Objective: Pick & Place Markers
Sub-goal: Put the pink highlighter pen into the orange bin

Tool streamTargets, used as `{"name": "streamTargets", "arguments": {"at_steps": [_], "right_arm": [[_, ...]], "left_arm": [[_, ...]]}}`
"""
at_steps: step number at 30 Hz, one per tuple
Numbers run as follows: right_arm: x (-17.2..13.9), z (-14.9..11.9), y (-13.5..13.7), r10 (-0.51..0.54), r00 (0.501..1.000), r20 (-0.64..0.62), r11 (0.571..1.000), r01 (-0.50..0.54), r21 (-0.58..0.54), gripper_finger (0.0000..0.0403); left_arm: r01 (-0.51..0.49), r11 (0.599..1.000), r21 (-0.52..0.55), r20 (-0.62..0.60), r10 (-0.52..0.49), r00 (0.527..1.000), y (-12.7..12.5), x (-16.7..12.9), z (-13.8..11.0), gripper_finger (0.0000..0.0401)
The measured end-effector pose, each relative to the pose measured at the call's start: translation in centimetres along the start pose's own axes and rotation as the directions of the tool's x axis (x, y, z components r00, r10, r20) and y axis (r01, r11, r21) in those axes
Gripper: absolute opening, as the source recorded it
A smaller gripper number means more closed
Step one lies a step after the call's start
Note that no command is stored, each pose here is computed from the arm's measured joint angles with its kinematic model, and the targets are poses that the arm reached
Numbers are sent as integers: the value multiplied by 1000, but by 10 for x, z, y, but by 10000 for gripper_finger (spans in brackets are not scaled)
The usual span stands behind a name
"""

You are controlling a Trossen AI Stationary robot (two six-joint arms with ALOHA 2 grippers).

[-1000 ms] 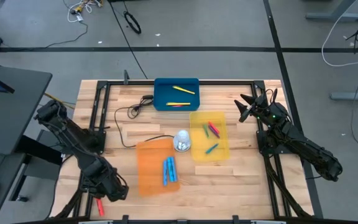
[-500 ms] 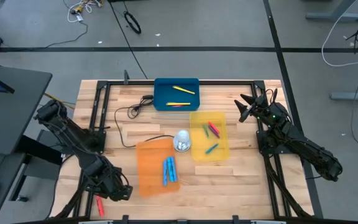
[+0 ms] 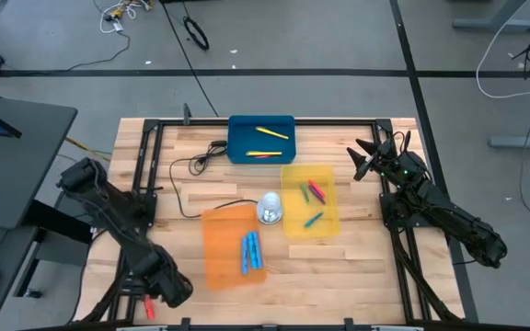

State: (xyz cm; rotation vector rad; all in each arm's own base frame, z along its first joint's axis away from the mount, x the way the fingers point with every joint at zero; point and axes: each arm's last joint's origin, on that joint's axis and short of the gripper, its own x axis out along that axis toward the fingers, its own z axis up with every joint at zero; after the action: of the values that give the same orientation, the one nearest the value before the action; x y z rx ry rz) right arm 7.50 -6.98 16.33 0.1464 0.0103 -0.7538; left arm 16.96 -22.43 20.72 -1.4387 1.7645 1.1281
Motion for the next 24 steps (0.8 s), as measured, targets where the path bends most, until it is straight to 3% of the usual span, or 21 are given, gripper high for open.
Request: {"name": "streamTargets", "arguments": {"at_steps": [4, 12, 24], "right_arm": [[0, 0, 0, 0, 1000, 0, 1000, 0, 0, 245], [0, 0, 0, 0, 1000, 0, 1000, 0, 0, 245], [0, 0, 0, 0, 1000, 0, 1000, 0, 0, 245]], "left_arm": [[-82, 996, -42, -15, 81, 997, 0, 17, -5, 233], [-35, 997, -66, 35, 37, 999, -17, 44, -3, 233], [-123, 990, -73, 117, 131, 984, -11, 71, -1, 233]]}}
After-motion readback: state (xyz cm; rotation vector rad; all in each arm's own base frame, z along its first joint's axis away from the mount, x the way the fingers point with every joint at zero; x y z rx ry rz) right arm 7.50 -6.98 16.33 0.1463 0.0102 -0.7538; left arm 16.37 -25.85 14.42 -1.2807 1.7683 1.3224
